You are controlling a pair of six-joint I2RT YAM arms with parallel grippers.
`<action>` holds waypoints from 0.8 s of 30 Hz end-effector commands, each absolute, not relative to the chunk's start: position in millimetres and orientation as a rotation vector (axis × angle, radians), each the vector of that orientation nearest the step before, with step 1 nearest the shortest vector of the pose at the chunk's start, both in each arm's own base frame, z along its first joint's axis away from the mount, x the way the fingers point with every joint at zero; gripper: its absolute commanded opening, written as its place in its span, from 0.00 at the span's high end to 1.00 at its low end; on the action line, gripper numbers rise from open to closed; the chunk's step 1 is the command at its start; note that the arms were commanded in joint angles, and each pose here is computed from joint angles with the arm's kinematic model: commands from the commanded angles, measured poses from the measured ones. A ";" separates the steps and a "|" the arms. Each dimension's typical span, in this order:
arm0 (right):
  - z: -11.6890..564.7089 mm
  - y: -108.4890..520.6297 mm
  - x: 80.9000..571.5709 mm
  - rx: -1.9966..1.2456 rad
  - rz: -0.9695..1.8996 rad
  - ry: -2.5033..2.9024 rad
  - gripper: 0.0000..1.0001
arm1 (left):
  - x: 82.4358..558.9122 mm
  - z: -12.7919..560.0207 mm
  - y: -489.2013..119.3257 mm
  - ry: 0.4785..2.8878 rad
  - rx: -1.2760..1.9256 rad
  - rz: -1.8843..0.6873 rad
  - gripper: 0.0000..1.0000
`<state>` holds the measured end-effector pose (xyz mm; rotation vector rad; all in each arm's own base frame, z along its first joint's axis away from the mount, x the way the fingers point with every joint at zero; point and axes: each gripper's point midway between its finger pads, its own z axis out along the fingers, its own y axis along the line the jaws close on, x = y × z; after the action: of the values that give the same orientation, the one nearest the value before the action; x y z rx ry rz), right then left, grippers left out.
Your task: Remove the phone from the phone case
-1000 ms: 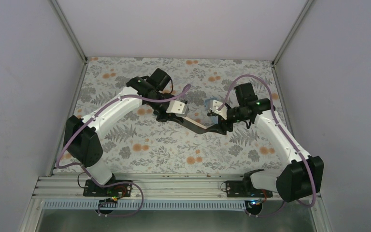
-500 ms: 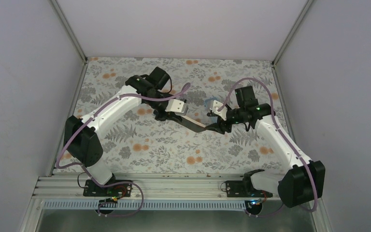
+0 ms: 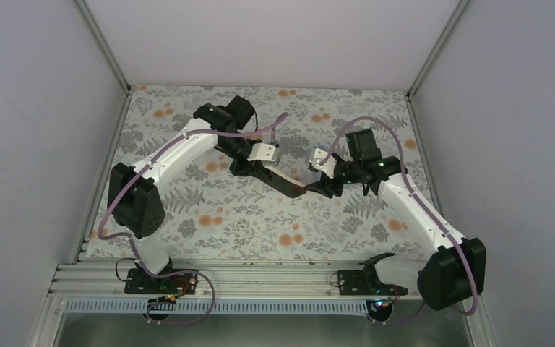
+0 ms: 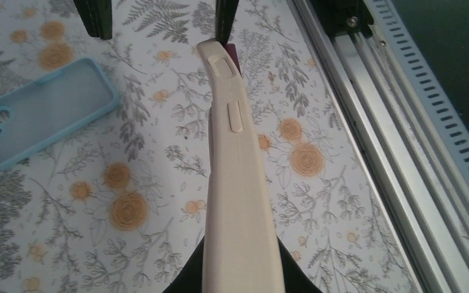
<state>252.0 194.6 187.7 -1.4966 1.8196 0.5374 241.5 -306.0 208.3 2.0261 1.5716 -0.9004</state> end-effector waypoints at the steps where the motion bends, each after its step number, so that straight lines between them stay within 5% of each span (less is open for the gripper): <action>1: 206.9 212.1 296.2 -1.434 0.363 1.711 0.38 | 178.8 294.8 -340.8 1.125 1.889 -1.415 0.98; 11: 210.0 216.6 315.5 -1.390 0.276 1.693 0.38 | 169.9 314.4 -339.8 1.051 1.848 -1.495 0.98; 21: 251.2 288.8 244.5 -1.660 1.002 1.508 0.37 | 185.1 295.4 -353.0 1.102 1.864 -1.463 0.98; 24: 251.1 305.5 231.5 -1.699 1.079 1.483 0.45 | 196.9 289.1 -359.5 1.133 1.857 -1.418 0.98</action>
<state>248.7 247.6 200.7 -1.6324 1.8643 0.8711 231.1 -311.3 229.0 1.9976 1.5166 -1.0910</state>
